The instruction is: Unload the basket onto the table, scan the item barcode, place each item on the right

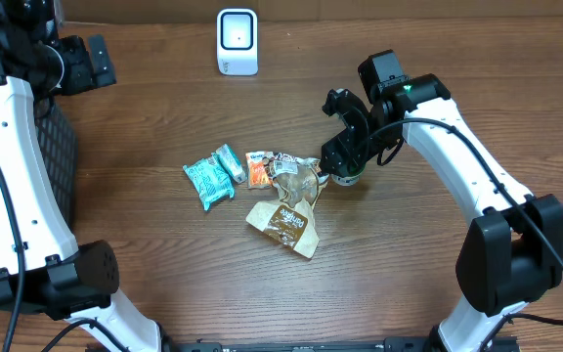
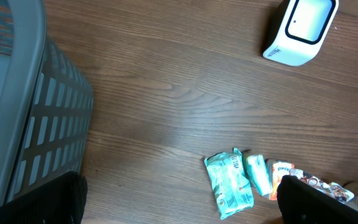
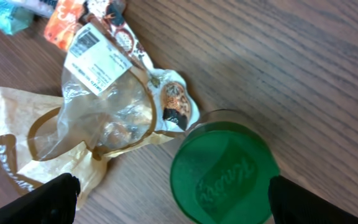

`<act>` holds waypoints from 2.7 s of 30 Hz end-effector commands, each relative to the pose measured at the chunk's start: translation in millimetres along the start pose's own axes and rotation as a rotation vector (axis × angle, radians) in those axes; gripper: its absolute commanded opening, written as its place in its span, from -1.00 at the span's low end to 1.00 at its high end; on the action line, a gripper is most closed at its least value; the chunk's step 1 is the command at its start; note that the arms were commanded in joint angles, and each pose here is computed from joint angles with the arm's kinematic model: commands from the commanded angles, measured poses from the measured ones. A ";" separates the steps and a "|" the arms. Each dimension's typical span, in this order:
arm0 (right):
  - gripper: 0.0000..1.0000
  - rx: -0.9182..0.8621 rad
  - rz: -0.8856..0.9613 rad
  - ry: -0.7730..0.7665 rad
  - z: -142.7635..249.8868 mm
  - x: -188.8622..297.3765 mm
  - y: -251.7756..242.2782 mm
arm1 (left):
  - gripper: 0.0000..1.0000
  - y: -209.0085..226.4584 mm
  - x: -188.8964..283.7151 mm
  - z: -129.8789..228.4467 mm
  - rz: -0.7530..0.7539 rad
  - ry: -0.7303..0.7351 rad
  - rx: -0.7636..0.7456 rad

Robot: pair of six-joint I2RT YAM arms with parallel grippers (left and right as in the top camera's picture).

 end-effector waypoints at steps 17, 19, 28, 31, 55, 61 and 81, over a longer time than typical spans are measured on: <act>0.90 -0.072 0.070 0.078 -1.7 -28.8 -16.6 | 0.99 -2.0 7.8 0.2 0.012 -0.022 -0.021; 0.89 -0.074 0.065 0.087 -1.5 -33.8 -18.0 | 0.99 -2.0 7.8 0.2 0.012 -0.022 -0.021; 0.57 -0.078 0.072 0.106 -1.1 -42.6 -21.7 | 0.99 -2.0 7.8 0.3 0.012 -0.022 -0.021; 0.50 -0.080 0.077 0.115 0.1 -42.6 -21.9 | 0.99 -2.0 7.8 0.3 0.012 -0.022 -0.021; -0.23 -0.140 0.099 0.138 -1.3 -32.1 -20.8 | 0.99 -2.0 7.8 0.2 0.012 -0.022 -0.021; -0.40 -0.208 0.077 0.086 -20.1 0.1 -14.0 | 0.99 -2.0 7.8 0.3 0.012 -0.022 -0.021; -0.55 -0.119 -0.612 -0.217 -67.4 87.8 47.9 | 0.99 -2.0 7.8 0.2 0.012 -0.022 -0.021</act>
Point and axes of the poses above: each gripper's point midway between its finger pads, its own x axis back along the fingers, its own y axis along the line the jaws close on, z = x × y, the point moved 10 cm from there along x, back along the fingers, and after that the axes turned 3 degrees about -x, right-handed, at the moved point
